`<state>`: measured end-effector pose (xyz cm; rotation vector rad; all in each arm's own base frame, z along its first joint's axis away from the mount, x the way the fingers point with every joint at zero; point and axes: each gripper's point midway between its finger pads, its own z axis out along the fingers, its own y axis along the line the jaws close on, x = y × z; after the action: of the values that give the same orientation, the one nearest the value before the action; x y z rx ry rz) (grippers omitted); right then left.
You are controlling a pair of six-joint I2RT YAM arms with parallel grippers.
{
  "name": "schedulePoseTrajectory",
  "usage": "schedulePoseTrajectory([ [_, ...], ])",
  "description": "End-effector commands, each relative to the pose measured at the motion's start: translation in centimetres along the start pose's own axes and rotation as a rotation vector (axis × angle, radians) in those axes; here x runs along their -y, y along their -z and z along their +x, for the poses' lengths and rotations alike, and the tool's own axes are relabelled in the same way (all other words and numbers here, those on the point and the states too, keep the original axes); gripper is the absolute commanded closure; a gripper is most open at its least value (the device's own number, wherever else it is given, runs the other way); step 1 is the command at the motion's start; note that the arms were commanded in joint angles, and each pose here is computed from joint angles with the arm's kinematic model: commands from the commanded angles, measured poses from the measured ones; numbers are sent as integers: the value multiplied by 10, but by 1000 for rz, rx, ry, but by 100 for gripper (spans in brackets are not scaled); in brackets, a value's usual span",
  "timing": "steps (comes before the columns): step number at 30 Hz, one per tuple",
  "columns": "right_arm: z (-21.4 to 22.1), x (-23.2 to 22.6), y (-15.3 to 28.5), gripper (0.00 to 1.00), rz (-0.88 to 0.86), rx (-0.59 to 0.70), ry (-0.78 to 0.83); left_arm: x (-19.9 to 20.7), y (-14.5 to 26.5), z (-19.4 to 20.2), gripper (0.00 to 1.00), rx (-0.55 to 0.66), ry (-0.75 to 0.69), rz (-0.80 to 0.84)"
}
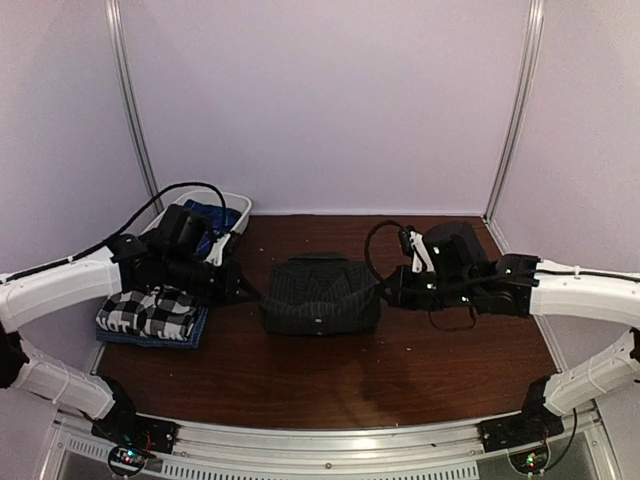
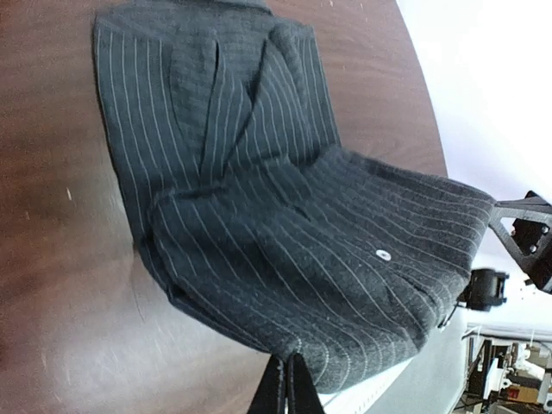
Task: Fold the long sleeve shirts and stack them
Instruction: Fold the 2/3-rectangle-folded shirt at the center of the board.
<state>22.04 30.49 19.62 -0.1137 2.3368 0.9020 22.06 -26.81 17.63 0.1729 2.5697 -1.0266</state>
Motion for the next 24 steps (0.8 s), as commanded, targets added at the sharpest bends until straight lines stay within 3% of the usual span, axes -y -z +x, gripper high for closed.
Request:
schedulePoseTrajectory([
  [1, -71, 29, -43, 100, 60, 39, 28, -7, -15, -88, 100, 54, -90, 39],
  [7, -162, 104, -157, 100, 119, 55, 8, -72, -109, -198, 100, 37, -79, 40],
  [10, -179, 141, -205, 100, 132, 43, -14, -101, -158, -231, 100, 37, -62, 20],
  [13, -174, 168, -239, 100, 161, -4, -31, -127, -193, -237, 100, 17, -23, -8],
  [18, -159, 181, -246, 100, 179, -42, -36, -131, -196, -234, 100, 25, -9, -14],
  [24, -148, 165, -206, 100, 177, -45, -9, -121, -163, -205, 100, 36, 4, -33],
])
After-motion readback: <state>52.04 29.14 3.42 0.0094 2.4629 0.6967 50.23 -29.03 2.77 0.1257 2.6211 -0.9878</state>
